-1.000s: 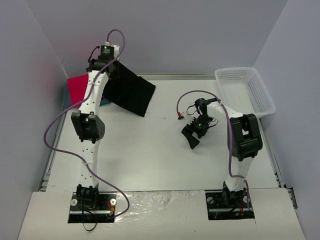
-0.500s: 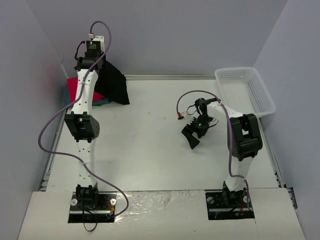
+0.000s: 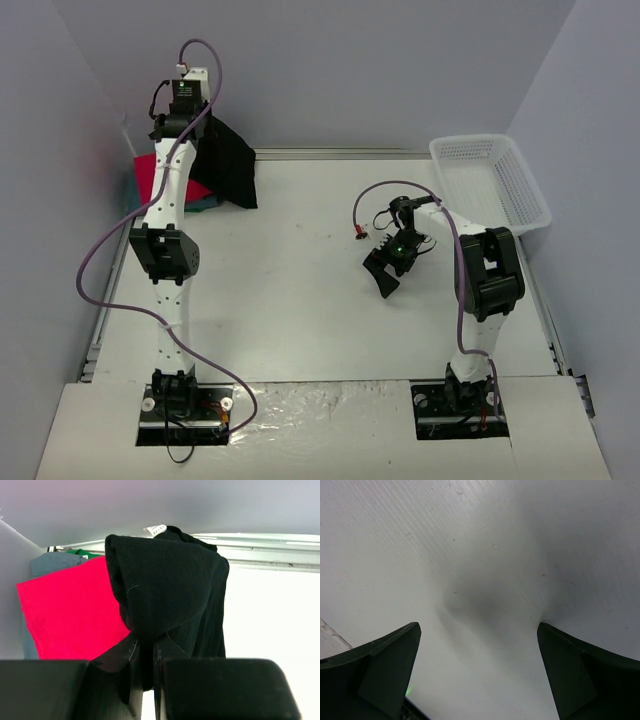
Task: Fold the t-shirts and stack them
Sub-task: Put the neatly folded tshirt into the corner of the board with the left arm
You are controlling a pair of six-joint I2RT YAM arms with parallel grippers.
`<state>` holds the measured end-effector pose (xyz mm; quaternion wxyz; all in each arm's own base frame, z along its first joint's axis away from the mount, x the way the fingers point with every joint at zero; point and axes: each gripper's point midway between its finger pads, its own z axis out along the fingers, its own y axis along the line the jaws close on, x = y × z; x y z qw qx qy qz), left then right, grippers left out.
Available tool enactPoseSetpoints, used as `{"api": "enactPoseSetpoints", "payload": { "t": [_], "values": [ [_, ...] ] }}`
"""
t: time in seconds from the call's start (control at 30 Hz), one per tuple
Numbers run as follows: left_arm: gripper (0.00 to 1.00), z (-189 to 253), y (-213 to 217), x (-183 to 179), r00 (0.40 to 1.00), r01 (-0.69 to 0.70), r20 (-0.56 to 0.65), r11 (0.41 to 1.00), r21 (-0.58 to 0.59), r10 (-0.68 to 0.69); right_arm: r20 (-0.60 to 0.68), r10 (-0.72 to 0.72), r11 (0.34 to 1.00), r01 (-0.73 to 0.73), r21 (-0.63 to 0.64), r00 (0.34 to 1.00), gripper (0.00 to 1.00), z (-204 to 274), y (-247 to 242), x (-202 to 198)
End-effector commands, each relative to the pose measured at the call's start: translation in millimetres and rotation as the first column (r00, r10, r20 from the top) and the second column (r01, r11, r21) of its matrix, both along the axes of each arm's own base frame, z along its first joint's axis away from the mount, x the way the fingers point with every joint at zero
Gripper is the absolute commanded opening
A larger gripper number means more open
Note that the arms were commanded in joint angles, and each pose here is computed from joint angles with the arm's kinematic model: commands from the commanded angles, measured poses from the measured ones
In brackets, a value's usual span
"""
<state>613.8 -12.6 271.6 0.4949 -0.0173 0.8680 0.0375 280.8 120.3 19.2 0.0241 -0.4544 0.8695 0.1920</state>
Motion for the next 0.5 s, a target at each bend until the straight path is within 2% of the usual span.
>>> {"api": "enactPoseSetpoints", "payload": {
  "t": [0.0,0.23,0.47],
  "values": [
    [0.02,83.2,11.9,-0.1,0.974,-0.040,0.221,0.999,-0.035,0.047,-0.130,0.010,0.999,-0.016,-0.046,0.991,1.00,-23.2,-9.5,-27.6],
    [0.02,118.2,9.5,-12.7,0.955,-0.050,0.287,0.993,-0.107,0.078,-0.143,0.008,0.998,-0.017,-0.059,0.990,1.00,-26.9,-11.8,-30.2],
    [0.02,131.5,13.8,-19.4,0.947,-0.058,0.308,0.990,-0.129,0.095,-0.149,0.007,0.998,-0.017,-0.067,0.989,1.00,-29.2,-13.2,-31.4]
  ]
}}
